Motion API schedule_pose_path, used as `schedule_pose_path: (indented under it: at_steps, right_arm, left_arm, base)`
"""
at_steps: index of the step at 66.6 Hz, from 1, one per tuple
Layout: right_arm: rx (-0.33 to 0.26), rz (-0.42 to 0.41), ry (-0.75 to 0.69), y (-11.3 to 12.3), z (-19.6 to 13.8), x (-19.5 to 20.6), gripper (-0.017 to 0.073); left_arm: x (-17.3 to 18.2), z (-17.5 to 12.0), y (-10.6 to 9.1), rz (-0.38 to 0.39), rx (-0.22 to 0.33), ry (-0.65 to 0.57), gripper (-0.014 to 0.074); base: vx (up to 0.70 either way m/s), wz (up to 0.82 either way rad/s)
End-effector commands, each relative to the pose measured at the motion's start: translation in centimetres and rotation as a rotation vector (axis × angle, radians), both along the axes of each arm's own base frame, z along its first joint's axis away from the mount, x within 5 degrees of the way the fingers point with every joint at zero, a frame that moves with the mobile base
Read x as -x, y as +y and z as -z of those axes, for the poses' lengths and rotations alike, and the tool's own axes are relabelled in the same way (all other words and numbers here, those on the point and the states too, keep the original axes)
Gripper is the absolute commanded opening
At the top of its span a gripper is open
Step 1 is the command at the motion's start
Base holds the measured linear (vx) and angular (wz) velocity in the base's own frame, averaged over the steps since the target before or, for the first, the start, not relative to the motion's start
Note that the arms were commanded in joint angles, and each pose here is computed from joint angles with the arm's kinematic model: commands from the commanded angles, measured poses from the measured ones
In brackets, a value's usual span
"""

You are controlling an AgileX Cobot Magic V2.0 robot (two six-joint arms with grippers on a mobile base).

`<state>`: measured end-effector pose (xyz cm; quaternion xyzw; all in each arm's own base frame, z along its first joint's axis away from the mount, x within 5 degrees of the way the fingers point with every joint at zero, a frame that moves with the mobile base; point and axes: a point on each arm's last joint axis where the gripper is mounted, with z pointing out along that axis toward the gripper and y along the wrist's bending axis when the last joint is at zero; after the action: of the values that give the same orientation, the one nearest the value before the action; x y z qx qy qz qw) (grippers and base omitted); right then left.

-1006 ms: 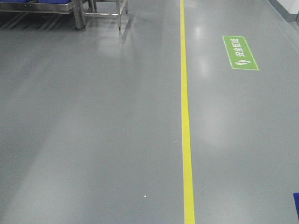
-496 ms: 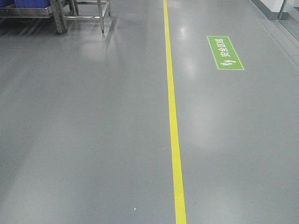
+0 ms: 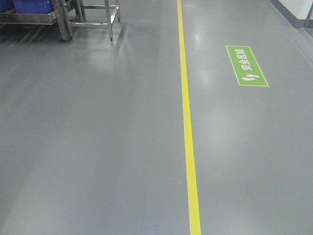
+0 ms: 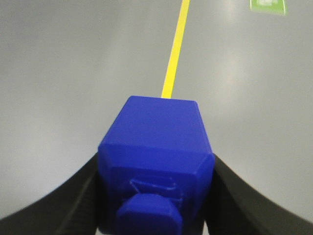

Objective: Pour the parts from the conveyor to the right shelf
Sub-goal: 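Drive away from the conveyor holding the block in the right gripper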

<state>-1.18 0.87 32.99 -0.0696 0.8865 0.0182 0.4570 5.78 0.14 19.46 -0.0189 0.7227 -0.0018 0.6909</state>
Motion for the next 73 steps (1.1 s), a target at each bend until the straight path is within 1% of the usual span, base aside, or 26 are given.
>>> schedule_pose_path:
  at_steps: [1, 13, 30, 73]
  right_arm:
    - [0.007, -0.006, -0.061, 0.0, -0.5, 1.2, -0.0005]
    - [0.008, -0.005, -0.116, 0.0, -0.4, 2.4, -0.0005]
    - [0.009, -0.004, -0.119, 0.0, -0.4, 2.4, -0.0005]
    - [0.008, -0.006, -0.119, 0.0, -0.4, 2.4, -0.0005]
  left_arm:
    - [-0.1, -1.3, 0.0, 0.007, 0.015, -0.079, -0.0006]
    - [-0.1, -1.3, 0.0, 0.007, 0.015, -0.079, -0.0006]
    - [-0.1, -1.3, 0.0, 0.007, 0.015, -0.079, -0.0006]
    - [-0.1, -1.3, 0.0, 0.007, 0.015, -0.079, -0.0006]
  base:
    - [0.5, 0.14]
    - [0.5, 0.13]
    - [0.51, 0.0]
    - [0.58, -0.23]
